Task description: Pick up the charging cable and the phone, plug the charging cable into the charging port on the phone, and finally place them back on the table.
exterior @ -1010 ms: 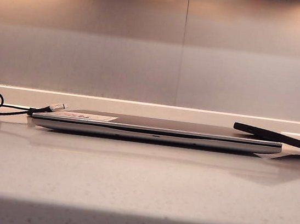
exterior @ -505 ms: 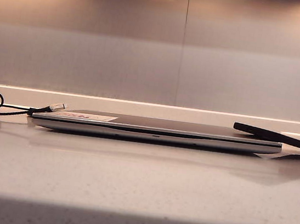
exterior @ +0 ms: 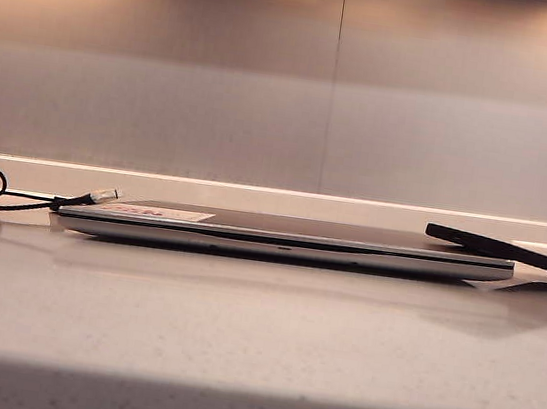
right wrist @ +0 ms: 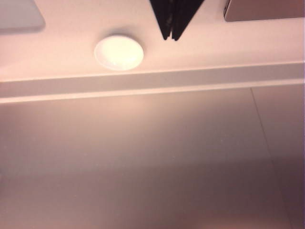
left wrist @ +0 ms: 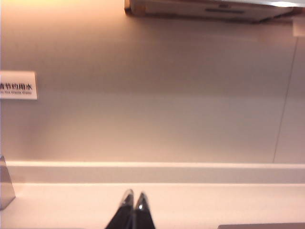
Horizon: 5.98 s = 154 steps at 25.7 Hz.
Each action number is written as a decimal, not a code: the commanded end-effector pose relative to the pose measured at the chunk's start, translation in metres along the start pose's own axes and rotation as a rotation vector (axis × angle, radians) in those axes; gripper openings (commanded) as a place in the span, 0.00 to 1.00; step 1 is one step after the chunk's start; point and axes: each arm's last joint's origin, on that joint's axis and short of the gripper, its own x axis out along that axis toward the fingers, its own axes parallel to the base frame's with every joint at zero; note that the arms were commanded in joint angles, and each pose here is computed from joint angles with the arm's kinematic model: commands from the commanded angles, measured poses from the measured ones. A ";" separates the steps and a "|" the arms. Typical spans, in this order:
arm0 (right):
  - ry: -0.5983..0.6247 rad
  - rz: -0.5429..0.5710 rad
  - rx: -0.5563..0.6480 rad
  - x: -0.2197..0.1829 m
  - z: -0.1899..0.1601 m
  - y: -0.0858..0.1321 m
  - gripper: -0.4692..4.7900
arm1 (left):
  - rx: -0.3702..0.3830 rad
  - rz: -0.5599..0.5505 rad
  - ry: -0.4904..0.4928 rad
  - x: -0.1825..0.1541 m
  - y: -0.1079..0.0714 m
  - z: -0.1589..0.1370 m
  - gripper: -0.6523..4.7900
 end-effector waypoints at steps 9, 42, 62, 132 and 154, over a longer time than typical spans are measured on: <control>-0.003 0.086 0.018 0.016 0.016 0.005 0.08 | 0.023 -0.194 0.138 0.037 -0.023 -0.007 0.11; 0.185 0.586 -0.178 -0.002 -0.006 0.058 0.08 | 0.179 -0.399 0.500 0.074 -0.058 -0.080 0.11; 0.209 0.619 -0.185 -0.002 -0.009 0.065 0.08 | 0.408 -0.488 0.608 0.081 -0.061 -0.112 0.44; 0.212 0.592 -0.188 -0.002 -0.010 0.064 0.08 | 0.373 -0.460 0.506 0.089 -0.063 -0.113 0.11; 0.515 0.264 0.340 0.033 -0.036 0.034 0.08 | 0.038 -0.366 0.440 0.091 -0.062 -0.050 0.11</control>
